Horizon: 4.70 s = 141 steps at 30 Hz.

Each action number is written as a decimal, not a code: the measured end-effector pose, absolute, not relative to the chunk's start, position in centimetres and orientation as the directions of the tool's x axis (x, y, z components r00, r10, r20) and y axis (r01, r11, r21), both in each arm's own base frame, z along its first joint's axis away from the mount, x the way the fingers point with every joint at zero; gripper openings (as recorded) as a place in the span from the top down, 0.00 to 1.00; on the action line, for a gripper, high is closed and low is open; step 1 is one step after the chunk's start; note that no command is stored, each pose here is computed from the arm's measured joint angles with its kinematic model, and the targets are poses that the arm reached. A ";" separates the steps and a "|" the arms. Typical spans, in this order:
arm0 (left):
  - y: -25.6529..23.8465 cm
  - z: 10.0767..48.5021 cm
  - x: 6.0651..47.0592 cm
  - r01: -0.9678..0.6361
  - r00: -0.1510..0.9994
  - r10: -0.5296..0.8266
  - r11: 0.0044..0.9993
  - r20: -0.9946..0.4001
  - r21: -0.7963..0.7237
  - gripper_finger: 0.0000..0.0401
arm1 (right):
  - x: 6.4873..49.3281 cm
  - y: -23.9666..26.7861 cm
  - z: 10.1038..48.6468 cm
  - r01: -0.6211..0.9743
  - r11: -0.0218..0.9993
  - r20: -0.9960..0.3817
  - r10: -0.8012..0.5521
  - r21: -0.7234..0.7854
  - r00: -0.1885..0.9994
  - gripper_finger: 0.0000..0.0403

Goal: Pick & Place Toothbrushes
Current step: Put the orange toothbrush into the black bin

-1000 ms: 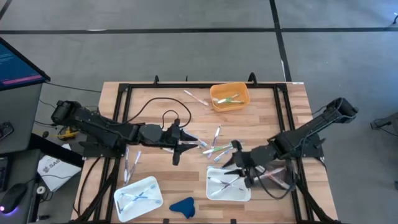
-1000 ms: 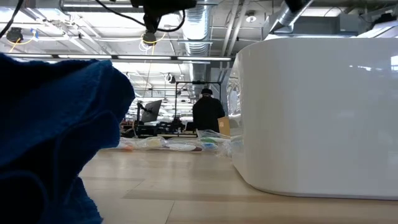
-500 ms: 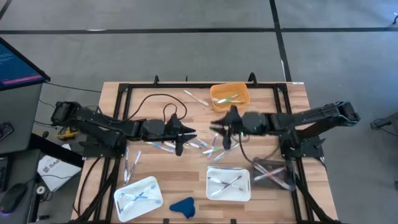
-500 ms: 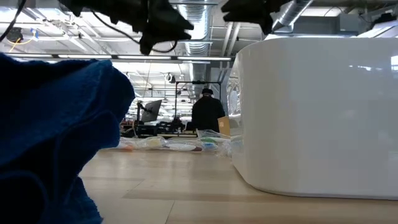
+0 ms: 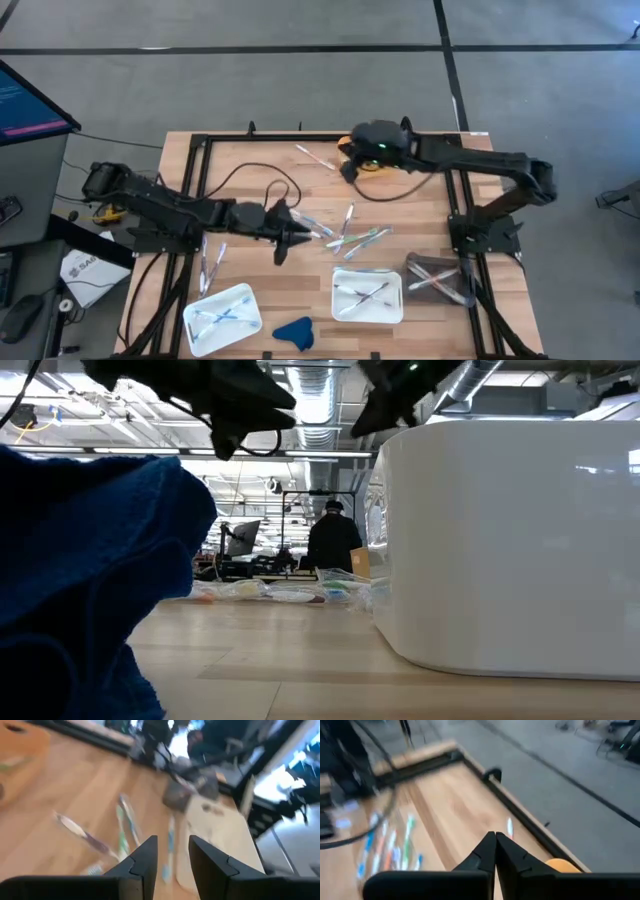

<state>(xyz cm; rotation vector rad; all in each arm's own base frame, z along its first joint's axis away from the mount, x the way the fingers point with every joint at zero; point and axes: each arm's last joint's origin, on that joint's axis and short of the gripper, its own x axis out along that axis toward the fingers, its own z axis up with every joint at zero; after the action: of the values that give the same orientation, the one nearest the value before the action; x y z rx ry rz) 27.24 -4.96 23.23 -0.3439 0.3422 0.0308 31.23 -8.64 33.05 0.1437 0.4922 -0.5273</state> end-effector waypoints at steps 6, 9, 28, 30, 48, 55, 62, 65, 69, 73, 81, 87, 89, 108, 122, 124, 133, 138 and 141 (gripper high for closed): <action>-8.2 22.6 26.1 -0.053 0.913 -0.083 0.946 -0.400 -0.318 0.74 | 36.8 -11.2 31.8 0.453 0.888 -0.644 -0.394 -0.081 0.656 1.00; -9.6 22.6 25.6 -0.027 0.911 -0.114 0.943 -0.397 -0.332 0.74 | 39.3 -12.9 31.4 0.426 0.898 -0.700 -0.375 -0.112 0.607 1.00; -11.8 20.9 23.5 -0.093 0.827 -0.067 0.963 -0.558 -0.254 0.96 | 43.9 -22.0 24.4 0.337 0.939 -0.939 -0.057 0.065 0.340 1.00; -11.4 20.6 23.4 -0.123 0.810 -0.046 0.961 -0.584 -0.247 0.98 | 43.9 -22.5 24.3 0.347 0.936 -0.934 -0.065 0.065 0.350 1.00; -11.3 22.2 21.7 -0.149 0.828 0.003 0.965 -0.561 -0.214 1.00 | 45.5 -22.5 19.5 0.506 0.857 -0.959 -0.058 0.095 0.278 1.00; -11.3 22.2 21.7 -0.151 0.828 0.008 0.966 -0.560 -0.210 1.00 | 45.4 -22.9 19.4 0.596 0.803 -0.958 -0.187 -0.022 0.217 1.00; -11.3 22.2 21.7 -0.156 0.829 0.014 0.966 -0.558 -0.207 1.00 | 45.4 -22.8 19.4 0.569 0.820 -0.957 -0.213 -0.067 0.194 1.00; -11.3 22.2 21.7 -0.156 0.830 0.014 0.966 -0.558 -0.207 1.00 | 45.2 -22.6 19.3 0.567 0.821 -0.964 -0.202 -0.070 0.173 1.00; -11.3 22.2 21.7 -0.157 0.830 0.014 0.965 -0.558 -0.209 1.00 | 45.0 -21.8 19.2 0.553 0.829 -0.976 -0.177 -0.076 0.130 1.00; -11.3 22.2 21.7 -0.157 0.830 0.014 0.965 -0.558 -0.208 1.00 | 45.1 -21.6 19.2 0.562 0.827 -0.981 -0.123 -0.016 0.153 1.00; -11.3 22.2 21.7 -0.157 0.829 0.014 0.966 -0.558 -0.208 1.00 | 44.8 -22.7 19.2 0.646 0.753 -0.974 -0.028 0.127 0.225 1.00; -11.3 22.2 21.7 -0.157 0.829 0.014 0.965 -0.558 -0.208 1.00 | 44.3 -23.3 19.3 0.681 0.690 -0.962 0.081 0.243 0.262 1.00; -11.3 22.2 21.7 -0.157 0.829 0.014 0.965 -0.558 -0.209 1.00 | 44.2 -23.2 19.3 0.687 0.671 -0.955 0.119 0.280 0.273 1.00; -11.2 22.2 21.7 -0.164 0.834 0.042 0.971 -0.551 -0.175 1.00 | 44.9 -16.5 24.3 0.313 0.889 -0.922 0.239 0.334 0.304 1.00; -7.1 21.1 24.0 -0.415 0.779 0.323 0.908 -0.538 -0.055 1.00 | 38.5 -5.4 39.7 0.126 0.978 -0.814 0.064 0.167 0.577 1.00; -5.9 20.4 24.7 -0.459 0.752 0.360 0.887 -0.553 -0.048 1.00 | 37.2 -4.4 40.6 0.128 0.978 -0.785 0.049 0.162 0.617 1.00; 0.2 17.4 28.2 -0.622 0.674 0.487 0.780 -0.555 -0.072 1.00 | 30.9 -1.7 40.0 0.135 0.969 -0.617 0.023 0.208 0.786 1.00; 4.7 17.7 29.3 -0.661 0.696 0.554 0.743 -0.456 -0.107 1.00 | 27.7 -1.0 38.0 0.095 0.966 -0.488 0.035 0.240 0.872 1.00; 7.9 18.3 29.7 -0.627 0.748 0.512 0.755 -0.422 -0.194 1.00 | 26.1 -0.9 36.8 0.085 0.961 -0.411 0.032 0.264 0.911 1.00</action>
<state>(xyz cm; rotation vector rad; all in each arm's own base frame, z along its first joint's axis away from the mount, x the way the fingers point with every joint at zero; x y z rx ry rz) 29.65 7.86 18.27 -0.3369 0.3579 0.6358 26.08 -0.95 36.81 0.2816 0.4254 -0.0276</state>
